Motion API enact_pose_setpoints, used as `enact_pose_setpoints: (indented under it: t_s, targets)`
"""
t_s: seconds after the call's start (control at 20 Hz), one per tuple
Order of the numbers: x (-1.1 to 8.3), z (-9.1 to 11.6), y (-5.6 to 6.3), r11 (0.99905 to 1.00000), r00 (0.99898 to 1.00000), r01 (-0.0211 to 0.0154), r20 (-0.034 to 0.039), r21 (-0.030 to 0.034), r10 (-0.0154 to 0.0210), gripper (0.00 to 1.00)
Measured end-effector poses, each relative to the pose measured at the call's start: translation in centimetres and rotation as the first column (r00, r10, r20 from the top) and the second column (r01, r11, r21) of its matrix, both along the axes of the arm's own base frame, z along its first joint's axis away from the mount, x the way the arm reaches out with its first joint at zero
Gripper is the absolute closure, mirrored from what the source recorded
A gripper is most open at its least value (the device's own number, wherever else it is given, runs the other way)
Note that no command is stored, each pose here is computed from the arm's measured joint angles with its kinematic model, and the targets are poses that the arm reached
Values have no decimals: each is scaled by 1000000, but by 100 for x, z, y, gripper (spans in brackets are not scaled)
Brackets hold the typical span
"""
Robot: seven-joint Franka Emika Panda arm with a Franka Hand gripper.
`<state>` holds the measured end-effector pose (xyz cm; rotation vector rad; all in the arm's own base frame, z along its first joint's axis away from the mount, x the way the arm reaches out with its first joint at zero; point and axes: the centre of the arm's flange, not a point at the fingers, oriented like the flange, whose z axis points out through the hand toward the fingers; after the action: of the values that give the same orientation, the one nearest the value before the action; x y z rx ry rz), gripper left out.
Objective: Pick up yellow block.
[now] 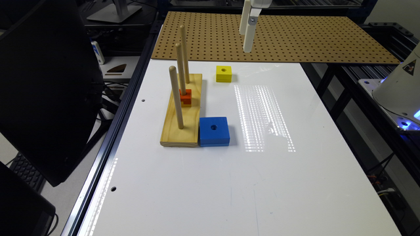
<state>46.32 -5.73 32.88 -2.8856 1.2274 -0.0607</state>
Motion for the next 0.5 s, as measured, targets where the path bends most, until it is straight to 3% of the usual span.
enact_pose_setpoints:
  t_s: [0.05, 0.25, 0.5]
  targets:
    - [-2, 3, -31, 999999, 999999, 1087, 535, -718, -1087, 0]
    - [-8, 18, -173, 999997, 999992, -194, 3955, -2434, 204, 0]
    - [13, 39, -205, 999994, 999959, 297, 9087, -3554, -265, 0]
